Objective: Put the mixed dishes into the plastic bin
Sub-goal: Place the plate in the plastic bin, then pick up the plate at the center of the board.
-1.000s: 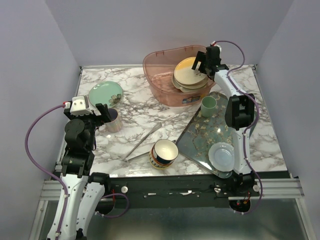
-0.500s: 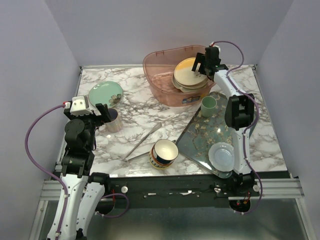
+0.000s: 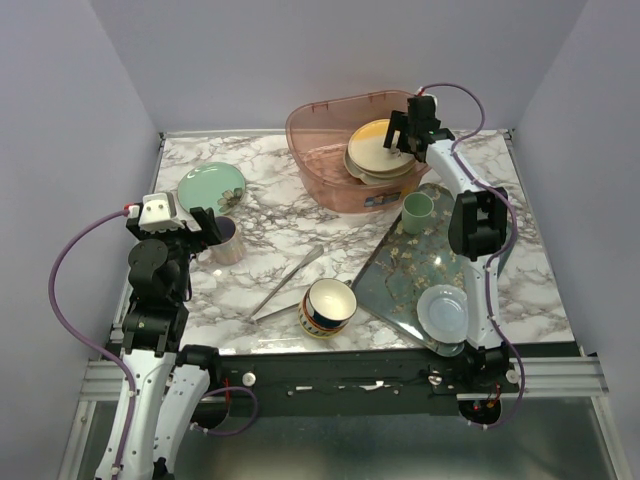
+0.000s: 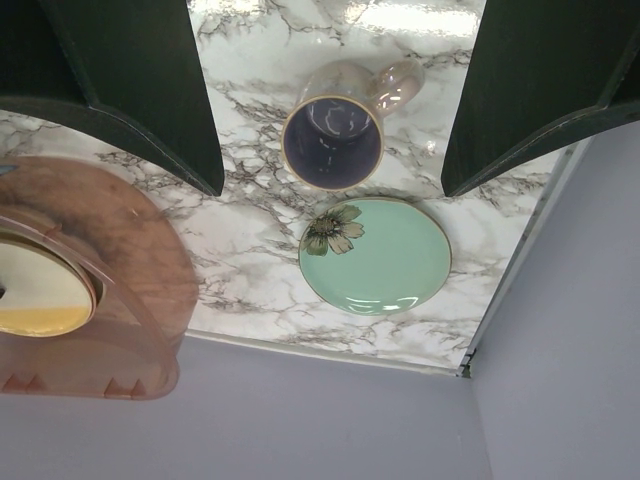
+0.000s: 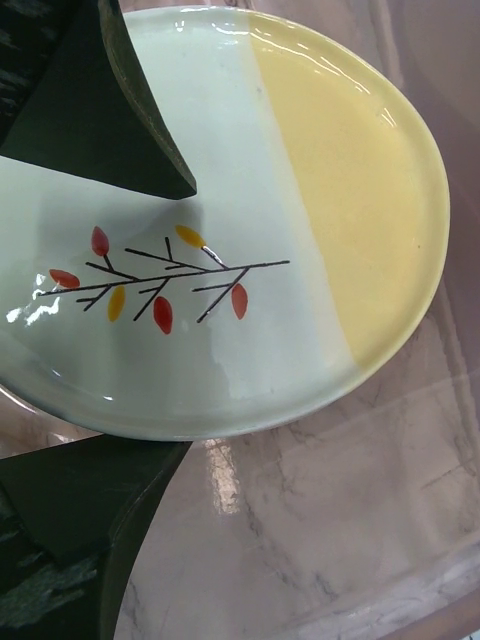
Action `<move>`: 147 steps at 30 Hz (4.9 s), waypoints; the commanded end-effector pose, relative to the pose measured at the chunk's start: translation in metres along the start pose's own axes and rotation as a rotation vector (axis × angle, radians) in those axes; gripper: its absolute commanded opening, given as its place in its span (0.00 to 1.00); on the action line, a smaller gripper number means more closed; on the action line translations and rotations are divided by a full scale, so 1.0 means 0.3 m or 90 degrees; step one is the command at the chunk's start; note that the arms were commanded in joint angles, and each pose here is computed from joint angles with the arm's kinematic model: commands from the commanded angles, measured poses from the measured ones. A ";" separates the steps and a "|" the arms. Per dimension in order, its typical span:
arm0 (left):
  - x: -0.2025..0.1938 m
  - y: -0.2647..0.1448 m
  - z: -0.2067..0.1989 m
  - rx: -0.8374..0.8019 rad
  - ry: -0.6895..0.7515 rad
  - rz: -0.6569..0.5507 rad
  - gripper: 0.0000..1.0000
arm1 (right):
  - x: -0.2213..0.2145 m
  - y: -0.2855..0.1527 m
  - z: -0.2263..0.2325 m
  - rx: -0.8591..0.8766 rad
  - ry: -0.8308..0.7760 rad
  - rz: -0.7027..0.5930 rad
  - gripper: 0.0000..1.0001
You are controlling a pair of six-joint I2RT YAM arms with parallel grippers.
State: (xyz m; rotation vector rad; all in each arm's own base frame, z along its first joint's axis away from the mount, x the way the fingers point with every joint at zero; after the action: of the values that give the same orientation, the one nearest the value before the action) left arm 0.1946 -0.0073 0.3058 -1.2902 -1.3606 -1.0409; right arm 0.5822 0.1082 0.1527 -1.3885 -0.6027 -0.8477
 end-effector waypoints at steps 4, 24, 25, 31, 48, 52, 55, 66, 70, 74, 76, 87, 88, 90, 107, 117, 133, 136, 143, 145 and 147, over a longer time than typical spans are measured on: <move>0.000 -0.006 0.004 -0.002 -0.003 -0.009 0.99 | 0.087 -0.058 -0.082 -0.080 -0.017 -0.034 1.00; 0.007 -0.012 0.008 0.001 -0.005 -0.017 0.99 | 0.130 -0.139 -0.093 -0.093 -0.016 -0.043 1.00; 0.010 -0.012 0.007 0.000 -0.005 -0.019 0.99 | 0.135 -0.144 -0.089 -0.091 -0.018 -0.046 1.00; 0.010 -0.015 0.008 0.000 -0.004 -0.020 0.99 | 0.155 -0.167 -0.080 -0.083 -0.019 -0.054 1.00; 0.007 -0.013 0.008 0.001 -0.005 -0.018 0.99 | 0.175 -0.268 -0.043 0.002 -0.036 -0.057 0.99; 0.008 -0.013 0.006 -0.001 -0.007 -0.018 0.99 | 0.197 -0.342 -0.011 0.079 -0.061 -0.072 1.00; 0.006 -0.010 0.005 -0.004 -0.008 -0.015 0.99 | 0.201 -0.415 0.010 0.144 -0.084 -0.078 1.00; -0.004 -0.003 0.006 0.000 -0.010 -0.006 0.99 | 0.069 -0.794 0.135 0.661 -0.309 -0.092 1.00; -0.004 0.000 0.003 -0.001 -0.014 -0.002 0.99 | 0.048 -0.906 0.123 0.705 -0.330 -0.115 1.00; -0.012 0.013 -0.012 -0.017 -0.030 0.014 0.99 | 0.020 -1.015 0.105 0.727 -0.349 -0.140 1.00; -0.014 0.018 -0.019 -0.026 -0.035 0.023 0.99 | 0.000 -1.074 0.091 0.733 -0.358 -0.153 1.00; -0.040 0.038 -0.023 -0.035 -0.051 0.049 0.99 | -0.166 -1.178 0.002 0.715 -0.391 -0.203 1.00; -0.043 0.039 -0.023 -0.033 -0.052 0.051 0.99 | -0.166 -1.180 -0.006 0.711 -0.394 -0.216 1.00; -0.045 0.043 -0.020 -0.029 -0.052 0.052 0.99 | -0.168 -1.191 -0.033 0.697 -0.392 -0.231 1.00; -0.024 0.070 -0.098 -0.107 -0.155 0.079 0.99 | -0.177 -1.196 -0.047 0.703 -0.363 -0.218 1.00; -0.024 0.163 -0.131 -0.091 -0.261 0.132 0.99 | -0.178 -1.204 -0.050 0.699 -0.369 -0.226 1.00; -0.053 0.288 -0.038 -0.024 -0.347 0.154 0.99 | -0.190 -1.183 -0.050 0.705 -0.365 -0.212 1.00; -0.065 0.313 -0.017 -0.016 -0.374 0.168 0.99 | -0.192 -1.180 -0.049 0.705 -0.365 -0.211 1.00; -0.139 0.390 0.038 0.025 -0.422 0.230 0.99 | -0.194 -1.176 -0.049 0.705 -0.366 -0.209 1.00; -0.157 0.408 0.059 0.047 -0.425 0.241 0.99 | -0.195 -1.174 -0.049 0.706 -0.366 -0.209 0.99; -0.186 0.433 0.089 0.081 -0.427 0.261 0.99 | -0.194 -1.172 -0.049 0.705 -0.366 -0.209 1.00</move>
State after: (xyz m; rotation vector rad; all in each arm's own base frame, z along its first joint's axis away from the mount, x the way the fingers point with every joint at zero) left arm 0.3089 0.0094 0.2413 -1.8154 -1.5013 -0.2836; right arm 0.2619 0.1106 0.3167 -0.4900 -1.4786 -0.2255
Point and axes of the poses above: each gripper's point midway between its finger pads, its own y axis out along the fingers, its own z axis along the line the jaws close on, x = y × z, the point moved 7 cm from there along -y, back along the fingers, and after that the axes turned 2 degrees about -y, right-handed, at the moved point
